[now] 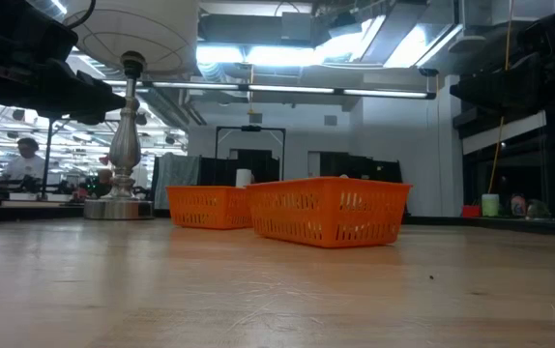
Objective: Pick and place Stapler, Stapler remover, tape
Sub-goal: Return to Home Position
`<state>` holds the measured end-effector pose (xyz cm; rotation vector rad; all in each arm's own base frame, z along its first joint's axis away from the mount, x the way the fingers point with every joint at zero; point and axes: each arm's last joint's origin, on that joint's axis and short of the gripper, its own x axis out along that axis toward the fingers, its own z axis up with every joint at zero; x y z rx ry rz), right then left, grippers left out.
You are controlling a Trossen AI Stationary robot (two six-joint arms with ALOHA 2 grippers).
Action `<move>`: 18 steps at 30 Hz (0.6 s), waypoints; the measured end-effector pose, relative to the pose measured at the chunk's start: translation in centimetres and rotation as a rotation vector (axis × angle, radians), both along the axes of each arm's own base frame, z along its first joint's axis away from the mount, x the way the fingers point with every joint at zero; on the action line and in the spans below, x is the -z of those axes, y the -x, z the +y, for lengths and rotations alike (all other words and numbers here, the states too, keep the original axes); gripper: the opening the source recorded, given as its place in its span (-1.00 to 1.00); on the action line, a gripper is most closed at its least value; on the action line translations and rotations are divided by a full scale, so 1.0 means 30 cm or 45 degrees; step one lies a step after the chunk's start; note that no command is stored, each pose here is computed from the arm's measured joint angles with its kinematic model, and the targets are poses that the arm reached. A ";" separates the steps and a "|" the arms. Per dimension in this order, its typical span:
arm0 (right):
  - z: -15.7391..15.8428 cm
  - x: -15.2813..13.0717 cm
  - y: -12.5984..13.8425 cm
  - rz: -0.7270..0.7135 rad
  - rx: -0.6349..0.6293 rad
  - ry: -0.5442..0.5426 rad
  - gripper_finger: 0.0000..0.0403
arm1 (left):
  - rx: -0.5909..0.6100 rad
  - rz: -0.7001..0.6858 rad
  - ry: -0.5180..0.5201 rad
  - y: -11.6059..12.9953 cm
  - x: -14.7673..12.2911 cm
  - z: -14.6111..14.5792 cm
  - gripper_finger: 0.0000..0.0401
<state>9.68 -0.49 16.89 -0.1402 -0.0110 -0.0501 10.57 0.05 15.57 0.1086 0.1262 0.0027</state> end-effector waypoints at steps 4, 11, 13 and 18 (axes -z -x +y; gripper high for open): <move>0.000 0.000 0.000 0.000 0.000 0.000 -0.46 | 0.000 0.000 0.000 0.000 0.000 0.000 -0.95; 0.000 0.000 0.000 0.000 0.000 0.000 -0.46 | 0.000 0.000 0.000 0.000 0.000 0.000 -0.95; 0.000 0.000 0.000 0.000 0.000 0.000 -0.46 | 0.000 0.000 0.000 0.000 0.000 0.000 -0.96; 0.000 0.000 0.000 0.000 0.000 0.000 -0.46 | 0.000 0.001 0.000 0.000 0.000 0.000 -0.95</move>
